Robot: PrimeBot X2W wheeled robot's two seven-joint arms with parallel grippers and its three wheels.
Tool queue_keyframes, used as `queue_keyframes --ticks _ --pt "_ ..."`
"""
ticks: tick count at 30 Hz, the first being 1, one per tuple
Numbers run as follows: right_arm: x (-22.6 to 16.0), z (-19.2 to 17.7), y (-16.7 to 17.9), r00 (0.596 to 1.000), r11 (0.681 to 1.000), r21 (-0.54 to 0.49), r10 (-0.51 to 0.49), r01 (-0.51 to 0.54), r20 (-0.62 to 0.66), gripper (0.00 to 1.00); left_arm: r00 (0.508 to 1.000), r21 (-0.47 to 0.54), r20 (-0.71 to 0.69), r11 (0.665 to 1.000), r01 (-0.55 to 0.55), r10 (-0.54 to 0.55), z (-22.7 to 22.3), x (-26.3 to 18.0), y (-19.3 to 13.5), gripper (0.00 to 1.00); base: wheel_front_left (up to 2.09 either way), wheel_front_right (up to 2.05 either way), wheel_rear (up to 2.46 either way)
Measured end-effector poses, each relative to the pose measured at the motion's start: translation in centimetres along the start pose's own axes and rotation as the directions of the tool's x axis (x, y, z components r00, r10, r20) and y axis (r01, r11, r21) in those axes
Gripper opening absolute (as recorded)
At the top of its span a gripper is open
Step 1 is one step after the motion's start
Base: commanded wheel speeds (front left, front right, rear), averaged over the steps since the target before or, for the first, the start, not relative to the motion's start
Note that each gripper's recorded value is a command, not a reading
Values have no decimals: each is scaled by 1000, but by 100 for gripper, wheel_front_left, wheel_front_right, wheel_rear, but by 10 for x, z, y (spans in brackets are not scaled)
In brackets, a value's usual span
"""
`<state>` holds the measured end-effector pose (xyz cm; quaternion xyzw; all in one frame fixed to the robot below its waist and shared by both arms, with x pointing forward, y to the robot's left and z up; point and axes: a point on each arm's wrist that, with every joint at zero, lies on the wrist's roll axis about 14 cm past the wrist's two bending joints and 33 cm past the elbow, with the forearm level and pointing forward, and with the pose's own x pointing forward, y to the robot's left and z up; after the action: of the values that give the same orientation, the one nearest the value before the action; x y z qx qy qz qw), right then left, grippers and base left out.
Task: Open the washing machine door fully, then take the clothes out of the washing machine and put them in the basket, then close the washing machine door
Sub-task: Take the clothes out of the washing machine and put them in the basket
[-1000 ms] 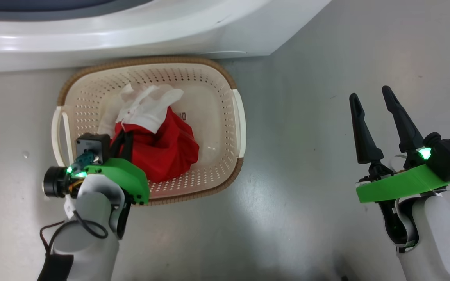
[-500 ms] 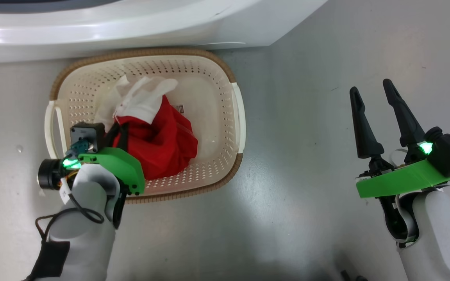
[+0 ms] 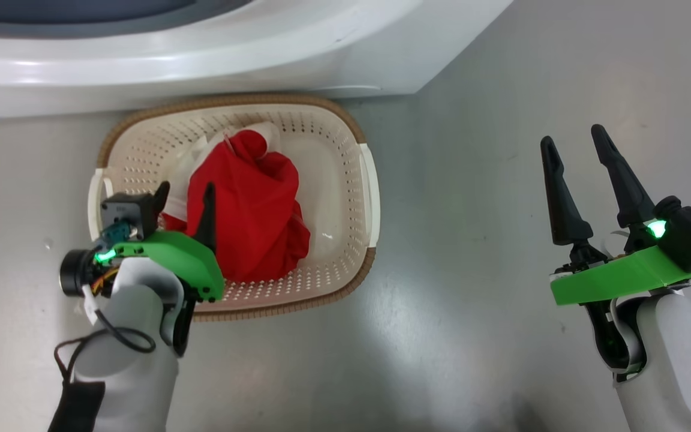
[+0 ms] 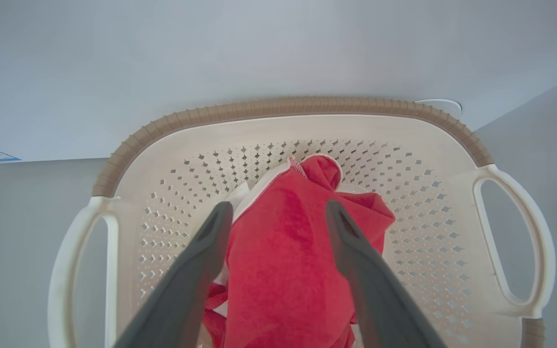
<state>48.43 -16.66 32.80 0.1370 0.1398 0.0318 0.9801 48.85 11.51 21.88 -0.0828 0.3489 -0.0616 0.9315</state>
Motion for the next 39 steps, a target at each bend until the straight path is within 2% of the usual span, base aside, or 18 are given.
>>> queue_keyframes --ticks 9,18,29,39 --pt "-10 22 7 999 1000 -10 14 -14 39 100 994 -18 114 1000 1 1 33 -25 -1 100 0 0 0" --pt "-35 39 13 998 1000 -19 21 -20 60 100 966 -9 258 1000 -11 13 72 -64 2 100 0 0 0" --pt "-72 59 20 995 999 -22 29 -27 94 100 908 -11 419 1000 -21 24 107 -127 5 100 0 0 0" --pt "-101 75 25 990 999 -29 38 -35 136 100 834 -1 551 1000 -31 27 132 -182 4 100 0 0 0"
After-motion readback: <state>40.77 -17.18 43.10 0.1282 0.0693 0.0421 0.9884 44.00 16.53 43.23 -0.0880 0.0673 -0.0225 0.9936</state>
